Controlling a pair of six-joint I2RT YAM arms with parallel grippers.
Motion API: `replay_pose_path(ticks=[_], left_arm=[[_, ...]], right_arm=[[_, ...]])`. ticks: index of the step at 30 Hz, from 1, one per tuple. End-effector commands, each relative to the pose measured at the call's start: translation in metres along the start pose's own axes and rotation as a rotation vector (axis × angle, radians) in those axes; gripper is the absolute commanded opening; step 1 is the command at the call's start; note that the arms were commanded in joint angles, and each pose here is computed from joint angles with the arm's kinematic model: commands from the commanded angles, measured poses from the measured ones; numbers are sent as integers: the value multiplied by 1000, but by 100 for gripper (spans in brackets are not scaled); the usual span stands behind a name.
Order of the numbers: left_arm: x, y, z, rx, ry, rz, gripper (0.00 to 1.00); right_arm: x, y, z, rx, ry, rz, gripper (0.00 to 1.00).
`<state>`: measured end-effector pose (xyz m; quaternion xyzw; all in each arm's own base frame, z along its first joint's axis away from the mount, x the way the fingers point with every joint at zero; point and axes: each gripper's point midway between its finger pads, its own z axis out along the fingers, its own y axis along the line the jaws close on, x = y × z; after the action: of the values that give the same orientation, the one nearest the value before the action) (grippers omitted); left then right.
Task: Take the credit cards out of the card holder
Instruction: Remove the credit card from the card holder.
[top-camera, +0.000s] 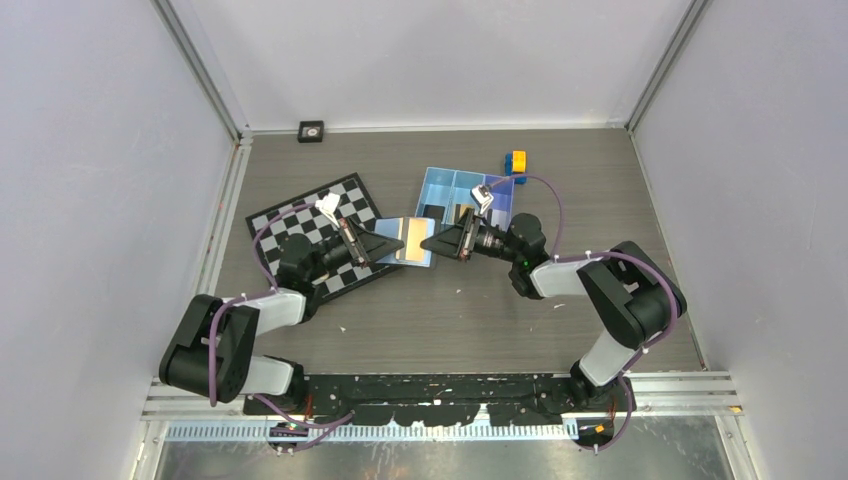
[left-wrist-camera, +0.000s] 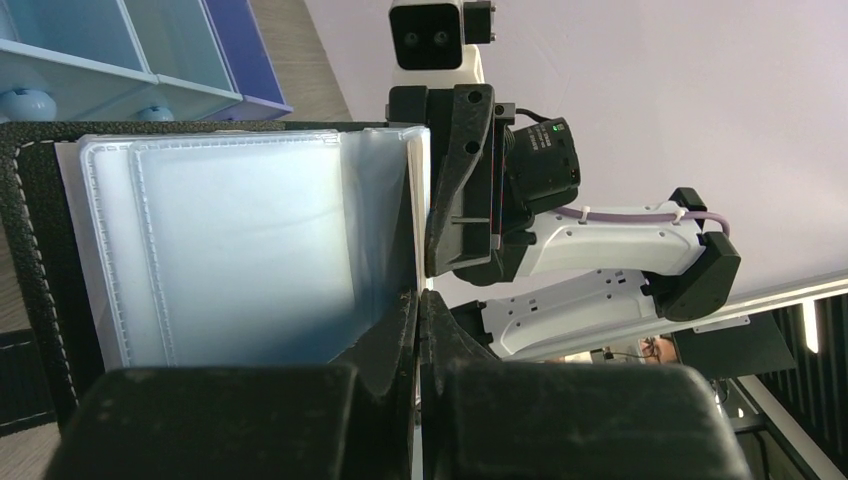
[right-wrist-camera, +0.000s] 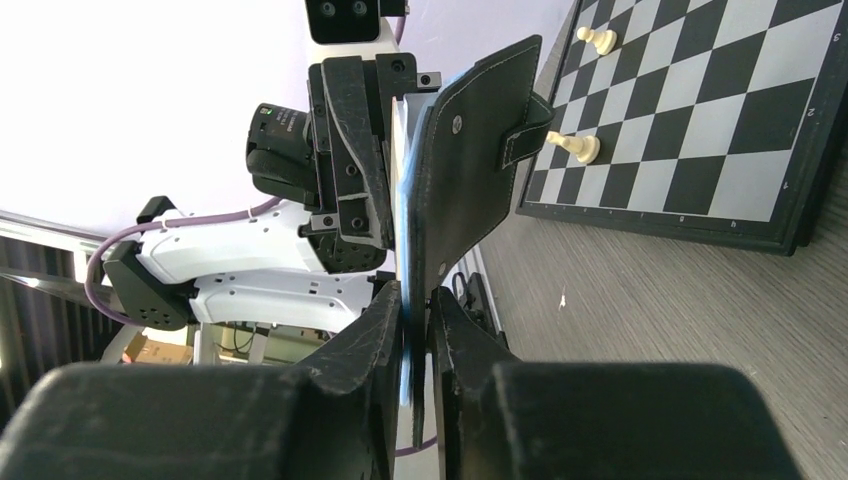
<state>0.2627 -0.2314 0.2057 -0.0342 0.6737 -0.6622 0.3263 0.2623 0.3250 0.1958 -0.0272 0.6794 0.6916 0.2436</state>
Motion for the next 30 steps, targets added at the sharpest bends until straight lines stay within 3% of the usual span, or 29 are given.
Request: replay_pose_path(ticks=[1, 7, 17, 24, 27, 30], left_arm=[[-6, -13, -1, 36, -24, 60, 2], [-7, -13, -2, 31, -28, 60, 9], [-12, -13, -6, 26, -50, 57, 11], [-13, -13, -7, 29, -54, 59, 1], [-13, -14, -7, 33, -54, 60, 0], [-14, -14, -8, 33, -57, 60, 0]], right_arm=[[-6, 16, 6, -52, -1, -40, 18], [-10, 12, 4, -38, -14, -31, 14], [-11, 14, 3, -47, -16, -33, 16], [-11, 14, 3, -51, -14, -31, 21], [-11, 15, 3, -55, -13, -32, 29], [-11, 16, 3, -57, -13, -34, 29]])
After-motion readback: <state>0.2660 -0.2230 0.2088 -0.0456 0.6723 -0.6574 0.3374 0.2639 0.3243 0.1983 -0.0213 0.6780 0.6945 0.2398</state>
